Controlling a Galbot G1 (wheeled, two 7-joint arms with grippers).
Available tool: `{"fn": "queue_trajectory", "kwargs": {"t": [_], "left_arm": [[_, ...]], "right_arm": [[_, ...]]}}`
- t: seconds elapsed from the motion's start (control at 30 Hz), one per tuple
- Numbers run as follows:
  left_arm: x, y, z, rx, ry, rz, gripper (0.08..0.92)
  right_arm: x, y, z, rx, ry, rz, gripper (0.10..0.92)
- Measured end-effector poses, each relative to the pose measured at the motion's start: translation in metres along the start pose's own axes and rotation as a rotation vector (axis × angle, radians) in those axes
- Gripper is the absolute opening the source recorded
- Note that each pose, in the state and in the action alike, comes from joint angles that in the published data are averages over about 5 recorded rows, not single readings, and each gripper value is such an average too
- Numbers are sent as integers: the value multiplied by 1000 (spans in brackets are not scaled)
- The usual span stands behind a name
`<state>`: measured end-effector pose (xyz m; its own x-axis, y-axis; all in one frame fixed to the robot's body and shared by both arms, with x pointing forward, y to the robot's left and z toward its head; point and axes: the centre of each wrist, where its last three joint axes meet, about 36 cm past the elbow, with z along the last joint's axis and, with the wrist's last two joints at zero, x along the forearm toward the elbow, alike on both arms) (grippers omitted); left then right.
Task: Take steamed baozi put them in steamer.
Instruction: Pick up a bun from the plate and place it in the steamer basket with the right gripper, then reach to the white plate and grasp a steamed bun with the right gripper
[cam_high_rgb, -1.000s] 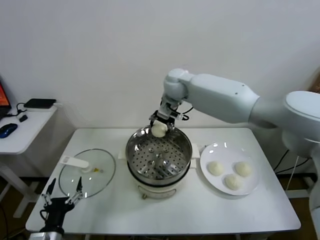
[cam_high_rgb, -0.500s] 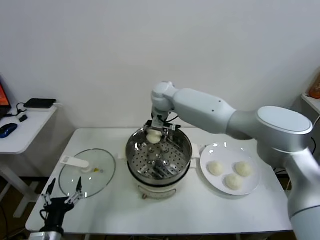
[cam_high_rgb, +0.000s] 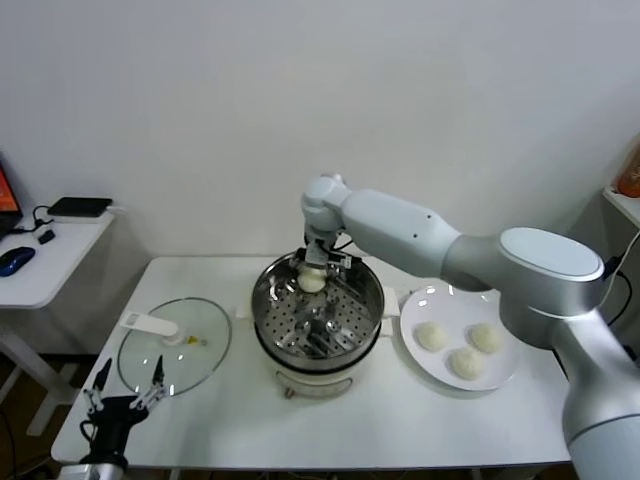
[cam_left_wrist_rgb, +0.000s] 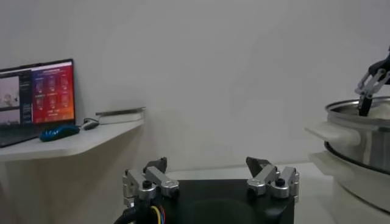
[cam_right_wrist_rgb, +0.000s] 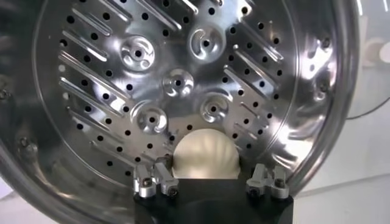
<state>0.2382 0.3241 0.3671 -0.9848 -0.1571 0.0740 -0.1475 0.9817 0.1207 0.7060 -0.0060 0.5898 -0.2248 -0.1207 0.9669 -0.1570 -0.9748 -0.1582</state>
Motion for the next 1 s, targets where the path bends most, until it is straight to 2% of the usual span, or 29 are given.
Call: {"fn": "queue_trajectory", "kwargs": {"t": [0.2,0.53,0.8,1.0], "left_arm": [[0,0,0,5,1,-1,823],[0,0,-1,6,0,-4,823],[-1,-3,-5,11,-5,-3,823],[-3,-4,-8,12,-11,0,823]], "right_arm": [[-2,2,2,-7,-9,3,815],[10,3,3,-14,-29,10,823],[55,17,9,-51,-45,8,823],[105,56,25,-185,-46,8,823]]}}
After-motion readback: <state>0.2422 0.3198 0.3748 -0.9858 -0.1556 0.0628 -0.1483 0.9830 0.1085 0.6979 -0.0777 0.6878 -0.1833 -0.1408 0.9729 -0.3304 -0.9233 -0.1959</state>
